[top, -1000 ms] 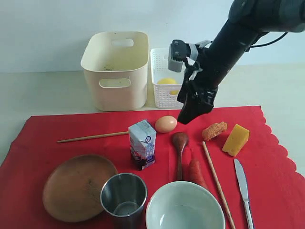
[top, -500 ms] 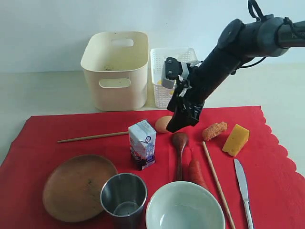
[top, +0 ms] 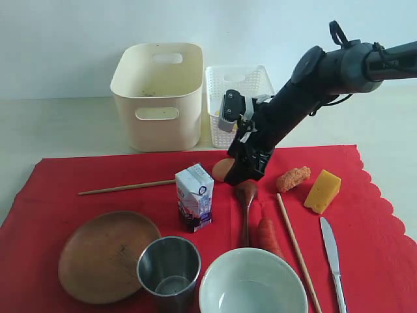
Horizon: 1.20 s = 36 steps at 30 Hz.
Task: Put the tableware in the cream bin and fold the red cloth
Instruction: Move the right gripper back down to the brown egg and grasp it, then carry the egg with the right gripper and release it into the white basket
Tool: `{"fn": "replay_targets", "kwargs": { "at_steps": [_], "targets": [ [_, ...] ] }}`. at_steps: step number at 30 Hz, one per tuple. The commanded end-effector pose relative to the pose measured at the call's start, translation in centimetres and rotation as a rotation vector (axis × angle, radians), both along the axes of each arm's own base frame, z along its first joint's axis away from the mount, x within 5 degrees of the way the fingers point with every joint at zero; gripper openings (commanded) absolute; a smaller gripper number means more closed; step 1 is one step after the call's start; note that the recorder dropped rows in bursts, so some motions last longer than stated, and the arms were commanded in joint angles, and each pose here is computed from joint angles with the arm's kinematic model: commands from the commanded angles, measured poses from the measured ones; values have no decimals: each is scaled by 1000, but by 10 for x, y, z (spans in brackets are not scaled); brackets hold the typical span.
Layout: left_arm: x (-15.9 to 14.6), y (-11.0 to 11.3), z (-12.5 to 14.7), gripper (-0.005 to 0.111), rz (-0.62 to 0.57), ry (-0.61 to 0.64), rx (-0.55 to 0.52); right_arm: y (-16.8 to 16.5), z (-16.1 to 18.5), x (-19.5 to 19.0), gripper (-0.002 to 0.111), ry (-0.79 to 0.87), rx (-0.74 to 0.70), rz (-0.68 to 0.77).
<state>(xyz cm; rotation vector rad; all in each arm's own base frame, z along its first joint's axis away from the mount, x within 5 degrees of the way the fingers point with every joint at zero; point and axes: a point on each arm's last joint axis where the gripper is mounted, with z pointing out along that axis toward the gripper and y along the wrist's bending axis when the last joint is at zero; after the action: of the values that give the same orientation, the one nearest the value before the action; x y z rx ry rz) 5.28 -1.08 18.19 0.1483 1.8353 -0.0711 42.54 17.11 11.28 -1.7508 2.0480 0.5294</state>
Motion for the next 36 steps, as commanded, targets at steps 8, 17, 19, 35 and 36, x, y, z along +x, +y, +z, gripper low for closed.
{"fn": "replay_targets", "kwargs": {
  "at_steps": [8, 17, 19, 35, 36],
  "targets": [
    [0, 0, 0, 0, 4, -7, -4, 4, -20, 1, 38, 46, 39, -44],
    [0, 0, 0, 0, 4, -7, -4, 5, 7, -1, 0, 53, 68, -68],
    [0, 0, 0, 0, 4, -7, -4, 5, 24, -4, 0, 63, 84, -93],
    [0, 0, 0, 0, 5, -9, -4, -21, 176, -1, 0, -317, 196, -619],
    [0, 0, 0, 0, 5, -9, -4, -22, 175, 2, 0, -331, 199, -650]
  ]
}}
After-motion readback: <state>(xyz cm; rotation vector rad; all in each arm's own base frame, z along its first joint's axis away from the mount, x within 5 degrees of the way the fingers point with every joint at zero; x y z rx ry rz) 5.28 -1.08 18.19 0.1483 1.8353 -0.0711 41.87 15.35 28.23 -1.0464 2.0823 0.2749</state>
